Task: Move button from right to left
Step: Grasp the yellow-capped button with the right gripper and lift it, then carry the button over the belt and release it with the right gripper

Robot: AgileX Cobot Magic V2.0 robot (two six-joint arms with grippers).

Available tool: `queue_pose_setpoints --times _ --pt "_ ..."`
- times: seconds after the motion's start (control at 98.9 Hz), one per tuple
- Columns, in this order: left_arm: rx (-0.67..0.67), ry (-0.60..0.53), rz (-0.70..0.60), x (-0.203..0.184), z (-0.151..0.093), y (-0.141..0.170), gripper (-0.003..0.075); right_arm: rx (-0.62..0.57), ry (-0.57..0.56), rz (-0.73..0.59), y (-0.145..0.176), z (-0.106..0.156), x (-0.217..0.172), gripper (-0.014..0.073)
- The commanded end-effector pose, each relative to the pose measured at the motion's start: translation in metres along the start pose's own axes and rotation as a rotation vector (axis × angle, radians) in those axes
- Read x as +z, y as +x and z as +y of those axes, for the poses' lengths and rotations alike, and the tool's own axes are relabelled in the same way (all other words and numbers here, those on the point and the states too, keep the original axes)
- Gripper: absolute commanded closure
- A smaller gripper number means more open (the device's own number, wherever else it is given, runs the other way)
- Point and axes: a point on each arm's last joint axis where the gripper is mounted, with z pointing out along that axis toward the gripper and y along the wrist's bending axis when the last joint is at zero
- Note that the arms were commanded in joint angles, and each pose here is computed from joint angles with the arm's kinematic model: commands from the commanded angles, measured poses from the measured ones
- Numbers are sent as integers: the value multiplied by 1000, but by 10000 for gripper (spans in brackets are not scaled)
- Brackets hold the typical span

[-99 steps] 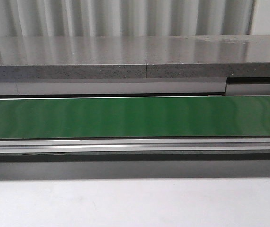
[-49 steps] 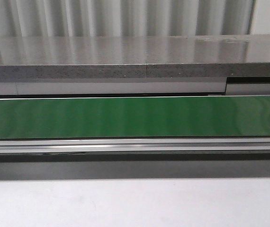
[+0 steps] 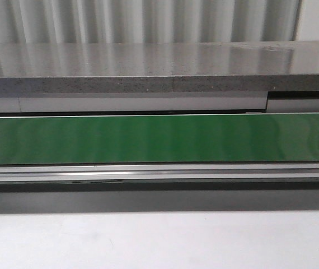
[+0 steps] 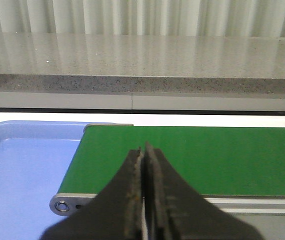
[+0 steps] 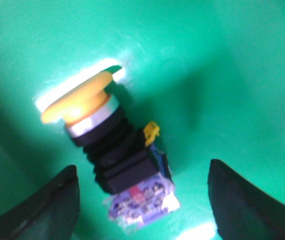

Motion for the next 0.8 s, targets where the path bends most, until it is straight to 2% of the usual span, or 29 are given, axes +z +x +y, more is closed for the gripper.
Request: queue_pose_setpoints --times 0.0,0.051,0.182,0.253,0.384,0.546,0.697,0.788 --pt "-6 0 -87 -1 0 0 740 -14 -1 -75 -10 -2 -21 83" --pt "-6 0 -87 -1 0 0 740 -15 0 -83 -11 -2 -19 149" --pt "-6 0 -87 -1 0 0 740 -16 0 -92 -12 -2 -18 412" --pt "-6 0 -87 -1 0 0 740 -16 -1 -95 -13 -2 -18 489" --pt "-6 0 -87 -1 0 0 740 -16 -6 -136 -15 -2 -26 503" --pt "-6 0 -87 -1 0 0 740 -41 -26 -222 -11 8 -62 503" --pt "-6 0 -87 -1 0 0 740 -101 -60 -308 2 31 -106 503" --pt "-6 0 -87 -1 0 0 740 -146 -85 -311 16 47 -125 503"
